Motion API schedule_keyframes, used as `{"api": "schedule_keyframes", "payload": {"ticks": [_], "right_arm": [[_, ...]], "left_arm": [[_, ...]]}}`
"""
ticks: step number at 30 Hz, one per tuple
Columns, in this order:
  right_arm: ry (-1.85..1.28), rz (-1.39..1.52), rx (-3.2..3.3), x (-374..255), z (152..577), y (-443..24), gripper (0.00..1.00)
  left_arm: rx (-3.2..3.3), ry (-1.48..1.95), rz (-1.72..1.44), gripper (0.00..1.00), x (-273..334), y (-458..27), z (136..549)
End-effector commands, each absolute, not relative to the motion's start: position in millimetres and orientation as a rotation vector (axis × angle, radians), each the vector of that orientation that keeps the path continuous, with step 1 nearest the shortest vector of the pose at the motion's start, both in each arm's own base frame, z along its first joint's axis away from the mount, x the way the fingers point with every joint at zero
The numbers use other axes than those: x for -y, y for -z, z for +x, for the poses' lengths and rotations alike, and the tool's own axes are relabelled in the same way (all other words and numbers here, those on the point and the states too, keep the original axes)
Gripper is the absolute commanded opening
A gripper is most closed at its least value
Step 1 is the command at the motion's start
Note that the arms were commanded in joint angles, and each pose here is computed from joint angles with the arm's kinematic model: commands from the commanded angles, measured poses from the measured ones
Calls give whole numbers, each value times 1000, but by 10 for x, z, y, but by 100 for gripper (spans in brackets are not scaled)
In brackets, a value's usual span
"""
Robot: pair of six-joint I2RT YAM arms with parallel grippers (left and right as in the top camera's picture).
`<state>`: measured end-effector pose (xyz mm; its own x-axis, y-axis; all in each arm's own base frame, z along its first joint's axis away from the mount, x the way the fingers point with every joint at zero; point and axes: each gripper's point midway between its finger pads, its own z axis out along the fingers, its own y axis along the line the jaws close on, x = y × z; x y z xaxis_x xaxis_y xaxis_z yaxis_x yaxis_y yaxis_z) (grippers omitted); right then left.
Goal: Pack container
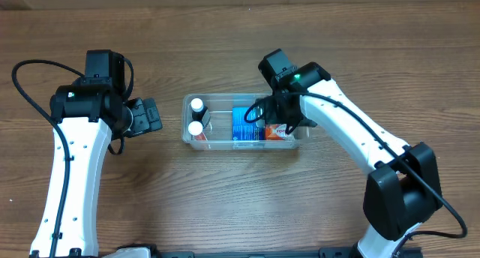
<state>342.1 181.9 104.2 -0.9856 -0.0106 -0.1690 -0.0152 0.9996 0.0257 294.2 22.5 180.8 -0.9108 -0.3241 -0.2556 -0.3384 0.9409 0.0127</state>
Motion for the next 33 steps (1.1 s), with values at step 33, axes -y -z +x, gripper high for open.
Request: {"api": "schedule_keyframes", "payload": {"ticks": [33], "right_arm": [[-268, 387, -2416, -264, 2014, -1856, 100]], "left_arm": [[-2218, 133, -294, 100, 1, -2405, 1882]]}}
